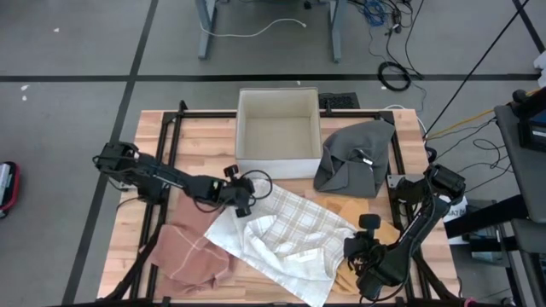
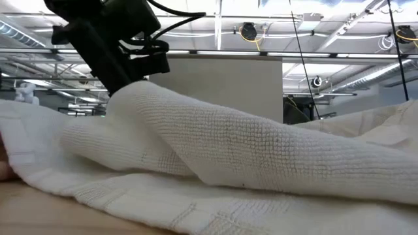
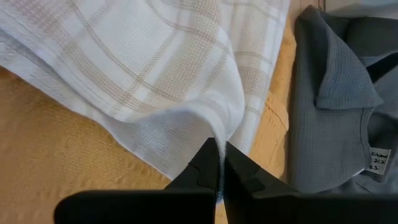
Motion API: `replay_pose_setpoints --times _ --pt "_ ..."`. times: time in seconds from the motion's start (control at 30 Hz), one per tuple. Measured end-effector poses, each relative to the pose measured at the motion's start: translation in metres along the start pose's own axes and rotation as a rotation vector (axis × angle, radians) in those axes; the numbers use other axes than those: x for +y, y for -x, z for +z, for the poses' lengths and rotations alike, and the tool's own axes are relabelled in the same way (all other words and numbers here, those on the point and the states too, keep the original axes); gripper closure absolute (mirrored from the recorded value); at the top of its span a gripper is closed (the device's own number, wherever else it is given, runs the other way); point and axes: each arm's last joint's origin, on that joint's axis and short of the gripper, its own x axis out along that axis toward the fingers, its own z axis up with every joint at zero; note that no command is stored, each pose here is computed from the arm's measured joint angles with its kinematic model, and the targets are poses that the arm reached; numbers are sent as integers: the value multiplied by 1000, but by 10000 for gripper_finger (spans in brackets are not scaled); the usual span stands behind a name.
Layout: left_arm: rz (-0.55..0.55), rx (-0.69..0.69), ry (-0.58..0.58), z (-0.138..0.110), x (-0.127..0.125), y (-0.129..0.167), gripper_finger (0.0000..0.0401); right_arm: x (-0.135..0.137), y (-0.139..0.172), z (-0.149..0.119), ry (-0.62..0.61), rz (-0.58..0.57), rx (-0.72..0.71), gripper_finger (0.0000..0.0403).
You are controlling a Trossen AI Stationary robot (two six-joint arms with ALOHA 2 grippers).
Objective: Fold towel
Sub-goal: Fold the white patterned towel
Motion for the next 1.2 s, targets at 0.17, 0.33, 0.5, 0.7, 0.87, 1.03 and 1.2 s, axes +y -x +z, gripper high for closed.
replay_pose_setpoints --times 0.17,0.33,0.5,0.7,0.87,1.03,1.2 --pt "-131 0 -13 4 6 -5 339 1 0 1 -6 12 -6 403" --pt "-36 29 -25 2 16 -9 376 2 0 1 -7 15 -8 403" --pt "46 -9 -84 6 18 -9 397 2 0 1 -7 15 -8 403" --pt "134 -75 -90 16 27 -11 398 1 0 1 -6 13 -12 403" --pt "215 -90 -63 21 33 -11 399 1 0 1 -13 11 -11 403" --pt "275 -100 -33 22 34 -10 400 0 0 0 -28 -5 -4 403" --pt "316 -99 -15 22 35 -10 400 -7 0 -3 -82 -66 29 403"
